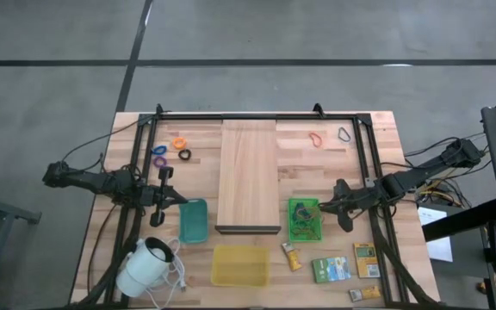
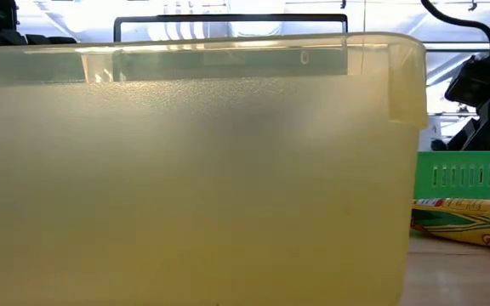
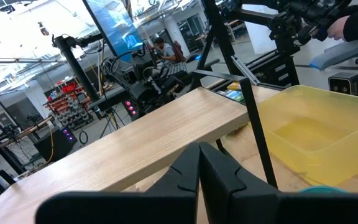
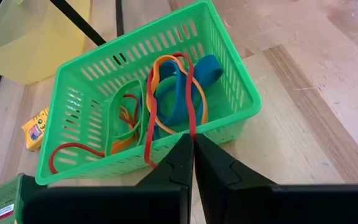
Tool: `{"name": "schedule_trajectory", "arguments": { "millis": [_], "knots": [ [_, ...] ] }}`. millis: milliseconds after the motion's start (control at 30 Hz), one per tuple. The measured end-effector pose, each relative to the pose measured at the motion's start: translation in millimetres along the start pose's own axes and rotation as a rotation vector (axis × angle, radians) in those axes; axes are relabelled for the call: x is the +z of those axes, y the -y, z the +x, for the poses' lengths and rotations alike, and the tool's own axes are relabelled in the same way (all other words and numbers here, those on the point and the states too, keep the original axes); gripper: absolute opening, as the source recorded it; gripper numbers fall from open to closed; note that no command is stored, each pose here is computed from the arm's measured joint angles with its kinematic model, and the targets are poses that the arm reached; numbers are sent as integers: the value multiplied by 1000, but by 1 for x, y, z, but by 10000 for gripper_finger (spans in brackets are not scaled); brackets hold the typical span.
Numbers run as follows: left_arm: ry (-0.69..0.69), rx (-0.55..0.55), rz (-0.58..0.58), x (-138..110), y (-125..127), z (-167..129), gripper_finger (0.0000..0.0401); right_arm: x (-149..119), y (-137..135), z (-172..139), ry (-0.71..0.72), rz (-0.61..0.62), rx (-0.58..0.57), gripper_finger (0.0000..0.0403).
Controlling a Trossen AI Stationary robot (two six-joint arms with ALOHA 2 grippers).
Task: Pick & Place Office Desk Supplies
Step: Put the red rubber band into the green bin
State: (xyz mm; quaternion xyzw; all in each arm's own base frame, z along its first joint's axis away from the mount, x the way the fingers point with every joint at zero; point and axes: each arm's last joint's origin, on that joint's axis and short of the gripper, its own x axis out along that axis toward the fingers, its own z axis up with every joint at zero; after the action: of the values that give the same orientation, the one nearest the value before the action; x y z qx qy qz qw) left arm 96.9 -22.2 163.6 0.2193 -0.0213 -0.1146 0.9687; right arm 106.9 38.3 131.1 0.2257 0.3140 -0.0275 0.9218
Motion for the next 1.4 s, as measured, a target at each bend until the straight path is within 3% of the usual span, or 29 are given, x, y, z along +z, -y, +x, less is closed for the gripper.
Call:
{"name": "schedule_trajectory", "arguments": {
  "millis": [300, 833, 1400],
  "knots": [
    [0, -1, 0, 0, 0, 0, 12, 18, -12, -9, 48, -9, 40, 8],
    [0, -1, 0, 0, 0, 0, 12, 70, -45, -40, 213, -246, 117, 8],
    [0, 0, 0, 0, 0, 0, 12, 79, -63, -7, 59, -333, 32, 8]
  ]
}}
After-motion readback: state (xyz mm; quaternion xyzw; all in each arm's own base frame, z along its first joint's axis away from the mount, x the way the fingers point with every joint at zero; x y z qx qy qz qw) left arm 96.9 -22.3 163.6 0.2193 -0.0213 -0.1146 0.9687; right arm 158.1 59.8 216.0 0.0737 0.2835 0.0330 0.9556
